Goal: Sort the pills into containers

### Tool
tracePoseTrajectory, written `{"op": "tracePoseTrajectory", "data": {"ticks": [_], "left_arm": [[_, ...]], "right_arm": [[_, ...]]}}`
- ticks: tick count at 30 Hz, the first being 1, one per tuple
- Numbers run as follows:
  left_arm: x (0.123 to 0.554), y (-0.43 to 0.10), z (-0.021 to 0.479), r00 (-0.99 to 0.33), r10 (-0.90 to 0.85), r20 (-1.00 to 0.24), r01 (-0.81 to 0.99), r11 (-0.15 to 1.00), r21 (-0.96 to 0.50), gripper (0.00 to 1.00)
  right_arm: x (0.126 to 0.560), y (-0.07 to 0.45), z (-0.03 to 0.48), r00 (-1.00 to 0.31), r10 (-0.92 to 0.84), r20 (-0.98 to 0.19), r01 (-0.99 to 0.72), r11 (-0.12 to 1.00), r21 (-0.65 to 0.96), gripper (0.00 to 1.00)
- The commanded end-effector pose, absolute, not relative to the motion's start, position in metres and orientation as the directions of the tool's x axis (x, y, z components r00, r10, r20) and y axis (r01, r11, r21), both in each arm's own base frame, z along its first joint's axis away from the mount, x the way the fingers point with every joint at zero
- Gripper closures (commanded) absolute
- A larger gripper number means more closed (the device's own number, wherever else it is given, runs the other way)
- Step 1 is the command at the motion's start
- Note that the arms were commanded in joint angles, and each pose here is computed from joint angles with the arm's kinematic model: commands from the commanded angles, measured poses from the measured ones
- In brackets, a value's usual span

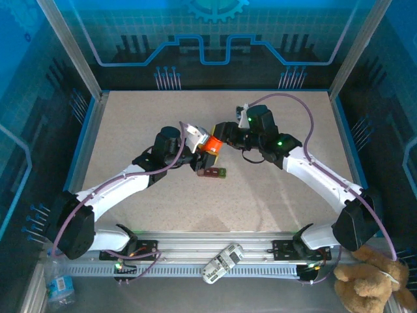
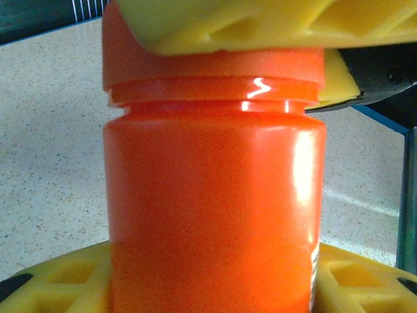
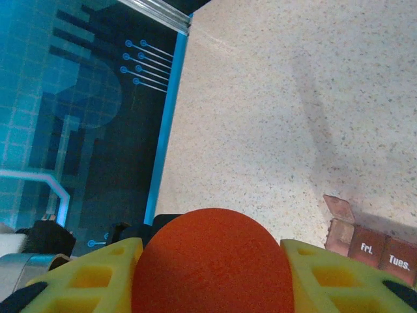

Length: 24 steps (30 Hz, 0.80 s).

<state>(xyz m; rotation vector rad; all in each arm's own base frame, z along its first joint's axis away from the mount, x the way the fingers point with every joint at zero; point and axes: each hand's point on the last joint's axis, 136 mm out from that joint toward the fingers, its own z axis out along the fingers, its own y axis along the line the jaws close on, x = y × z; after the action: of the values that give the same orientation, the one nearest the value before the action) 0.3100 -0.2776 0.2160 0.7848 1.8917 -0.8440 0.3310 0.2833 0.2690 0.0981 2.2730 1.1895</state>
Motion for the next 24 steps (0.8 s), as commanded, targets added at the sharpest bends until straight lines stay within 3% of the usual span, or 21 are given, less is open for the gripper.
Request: {"op": "tracePoseTrajectory", "data": {"ticks": [1, 3, 6, 10, 20, 22, 24], "left_arm": [[0.311, -0.284, 0.247, -0.330, 0.128, -0.935, 0.819, 0.532, -0.216, 1.00], [0.309, -0.284, 0.250, -0.332, 0.111, -0.937, 0.819, 0.526, -0.229, 1.00], [0.307, -0.282, 0.256, -0.370, 0.063, -0.927, 0.817, 0.497, -0.293, 1.00], [0.302, -0.281, 0.265, -0.403, 0.016, -0.915, 0.819, 0.453, -0.352, 1.00], [0.303, -0.278, 0.272, -0.382, 0.005, -0.924, 0.821, 0.461, -0.337, 1.00], [0.304, -0.278, 0.272, -0.383, 0.007, -0.924, 0.819, 0.466, -0.336, 1.00], [0.305, -0.278, 0.270, -0.386, 0.018, -0.922, 0.818, 0.469, -0.333, 1.00]], "right_arm": [[0.330, 0.283, 0.293, -0.780, 0.271, -0.564, -0.367, 0.531, 0.763, 0.58], [0.331, 0.280, 0.300, -0.735, 0.231, -0.637, -0.482, 0.484, 0.731, 0.58], [0.328, 0.273, 0.321, -0.644, 0.223, -0.732, -0.664, 0.313, 0.679, 0.57], [0.327, 0.257, 0.343, -0.623, 0.300, -0.722, -0.723, 0.133, 0.678, 0.58], [0.333, 0.258, 0.322, -0.665, 0.259, -0.700, -0.643, 0.277, 0.713, 0.58], [0.336, 0.255, 0.318, -0.687, 0.264, -0.677, -0.601, 0.318, 0.733, 0.52], [0.340, 0.250, 0.314, -0.714, 0.283, -0.641, -0.540, 0.360, 0.761, 0.34]]}}
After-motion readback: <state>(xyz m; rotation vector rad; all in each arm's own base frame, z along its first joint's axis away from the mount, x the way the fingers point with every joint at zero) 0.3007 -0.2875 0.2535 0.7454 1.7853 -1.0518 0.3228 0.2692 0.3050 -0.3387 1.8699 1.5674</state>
